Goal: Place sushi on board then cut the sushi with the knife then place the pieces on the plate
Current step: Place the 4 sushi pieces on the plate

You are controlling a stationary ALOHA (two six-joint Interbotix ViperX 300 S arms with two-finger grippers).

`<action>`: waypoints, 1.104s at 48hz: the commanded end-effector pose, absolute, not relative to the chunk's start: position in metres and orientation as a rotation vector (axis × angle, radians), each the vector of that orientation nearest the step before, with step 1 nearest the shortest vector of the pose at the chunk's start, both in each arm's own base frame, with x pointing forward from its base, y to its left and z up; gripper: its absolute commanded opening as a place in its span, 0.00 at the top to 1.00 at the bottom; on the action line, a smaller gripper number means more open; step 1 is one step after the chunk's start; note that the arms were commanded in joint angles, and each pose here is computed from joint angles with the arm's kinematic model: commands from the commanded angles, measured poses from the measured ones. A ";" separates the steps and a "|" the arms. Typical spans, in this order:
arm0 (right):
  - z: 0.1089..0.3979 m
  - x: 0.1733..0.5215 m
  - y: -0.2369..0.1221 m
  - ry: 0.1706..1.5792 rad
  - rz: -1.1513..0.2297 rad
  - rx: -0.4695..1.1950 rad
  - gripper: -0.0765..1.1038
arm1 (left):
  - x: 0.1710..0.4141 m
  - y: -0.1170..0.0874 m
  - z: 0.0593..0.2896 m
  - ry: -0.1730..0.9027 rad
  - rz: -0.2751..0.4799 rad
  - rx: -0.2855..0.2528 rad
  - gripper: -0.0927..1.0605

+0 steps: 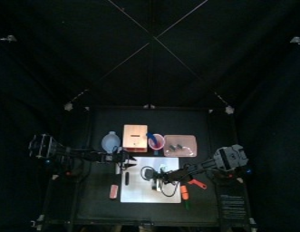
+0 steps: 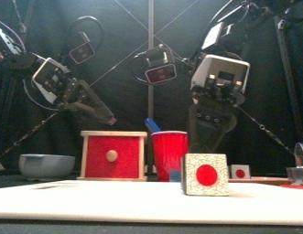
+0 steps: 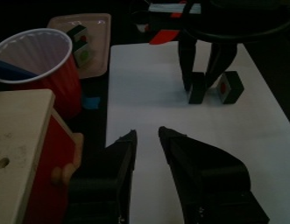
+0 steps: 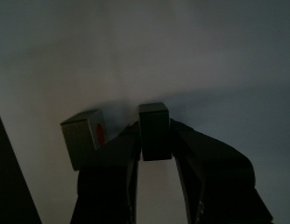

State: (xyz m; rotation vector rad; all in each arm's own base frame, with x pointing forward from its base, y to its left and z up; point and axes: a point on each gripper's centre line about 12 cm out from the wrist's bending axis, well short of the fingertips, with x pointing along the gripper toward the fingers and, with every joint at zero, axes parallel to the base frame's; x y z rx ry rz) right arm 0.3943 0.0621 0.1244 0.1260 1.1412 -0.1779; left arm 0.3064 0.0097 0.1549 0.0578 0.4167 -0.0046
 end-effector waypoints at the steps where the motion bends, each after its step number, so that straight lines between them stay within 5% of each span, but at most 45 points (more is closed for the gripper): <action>1: 0.164 0.382 0.039 1.071 -0.223 0.168 0.47 | 0.310 0.010 0.161 0.392 -0.004 0.061 0.31; 23: 0.207 0.264 -0.095 1.031 -0.637 0.292 0.47 | 0.311 0.011 0.162 0.389 -0.003 0.061 0.31; 32: 0.185 0.228 -0.126 1.057 -0.761 0.359 0.47 | 0.311 0.011 0.162 0.391 -0.003 0.061 0.31; 43: 0.149 0.216 -0.136 1.009 -0.758 0.432 0.46 | 0.311 0.011 0.162 0.389 -0.003 0.061 0.31; 53: 0.135 0.209 -0.147 0.974 -0.778 0.474 0.34 | 0.312 0.011 0.163 0.388 -0.003 0.061 0.31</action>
